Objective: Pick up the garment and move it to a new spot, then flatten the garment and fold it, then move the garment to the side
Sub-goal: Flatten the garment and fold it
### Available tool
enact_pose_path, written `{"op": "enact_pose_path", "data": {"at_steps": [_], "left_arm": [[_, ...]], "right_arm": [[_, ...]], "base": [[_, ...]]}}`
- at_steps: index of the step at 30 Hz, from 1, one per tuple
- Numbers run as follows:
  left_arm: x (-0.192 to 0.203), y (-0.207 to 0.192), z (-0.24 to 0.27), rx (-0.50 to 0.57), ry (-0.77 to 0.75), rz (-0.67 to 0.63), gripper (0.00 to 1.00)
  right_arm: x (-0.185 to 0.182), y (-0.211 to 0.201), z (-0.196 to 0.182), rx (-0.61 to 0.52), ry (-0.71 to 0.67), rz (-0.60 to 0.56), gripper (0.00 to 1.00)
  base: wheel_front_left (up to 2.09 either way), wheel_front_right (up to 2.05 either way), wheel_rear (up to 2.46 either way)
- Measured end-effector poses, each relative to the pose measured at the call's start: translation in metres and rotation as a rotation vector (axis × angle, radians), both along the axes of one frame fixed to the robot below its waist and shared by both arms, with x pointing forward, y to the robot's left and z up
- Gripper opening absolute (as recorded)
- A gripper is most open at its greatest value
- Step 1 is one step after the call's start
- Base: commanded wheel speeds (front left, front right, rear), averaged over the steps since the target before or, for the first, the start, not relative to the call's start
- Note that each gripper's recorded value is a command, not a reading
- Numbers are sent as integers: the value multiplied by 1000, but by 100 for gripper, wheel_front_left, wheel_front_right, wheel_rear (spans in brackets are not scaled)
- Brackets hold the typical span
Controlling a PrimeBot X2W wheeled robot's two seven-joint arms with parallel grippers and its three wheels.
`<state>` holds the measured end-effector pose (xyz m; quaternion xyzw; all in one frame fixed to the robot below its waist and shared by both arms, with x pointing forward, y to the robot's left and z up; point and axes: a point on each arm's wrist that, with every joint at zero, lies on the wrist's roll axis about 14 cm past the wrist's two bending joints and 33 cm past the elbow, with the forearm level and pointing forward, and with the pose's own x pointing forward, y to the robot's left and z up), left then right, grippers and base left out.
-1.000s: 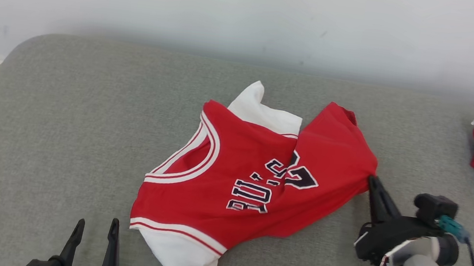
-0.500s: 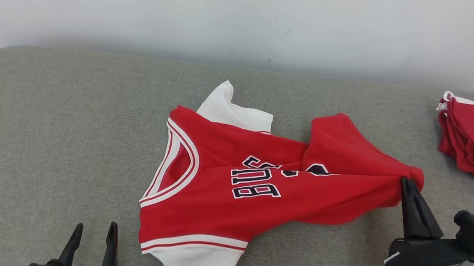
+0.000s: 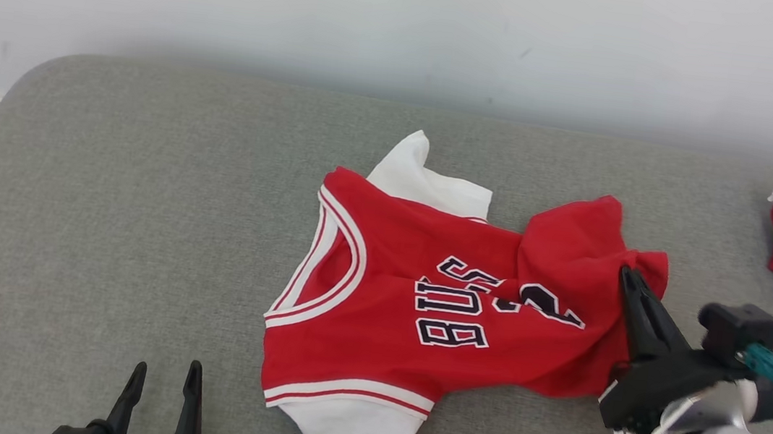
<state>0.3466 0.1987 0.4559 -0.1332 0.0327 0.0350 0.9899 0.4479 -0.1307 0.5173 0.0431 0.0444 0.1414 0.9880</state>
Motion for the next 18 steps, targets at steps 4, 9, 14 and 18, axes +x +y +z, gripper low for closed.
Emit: {"op": "enact_pose_path", "data": {"at_steps": [4, 9, 14, 18], "left_arm": [[-3, 4, -1, 0, 6, 14, 100], [-8, 8, -1, 0, 6, 30, 100], [-10, 6, 0, -2, 3, 27, 100], [-8, -2, 0, 1, 0, -1, 100]], "right_arm": [[19, 8, -20, -36, 61, 14, 0], [32, 15, -38, -55, 88, 19, 57], [35, 20, -31, -22, 26, 18, 100], [33, 4, -21, 10, -35, -25, 100]], "base": [[0, 0, 0], [0, 0, 0], [0, 0, 0], [0, 0, 0]]}}
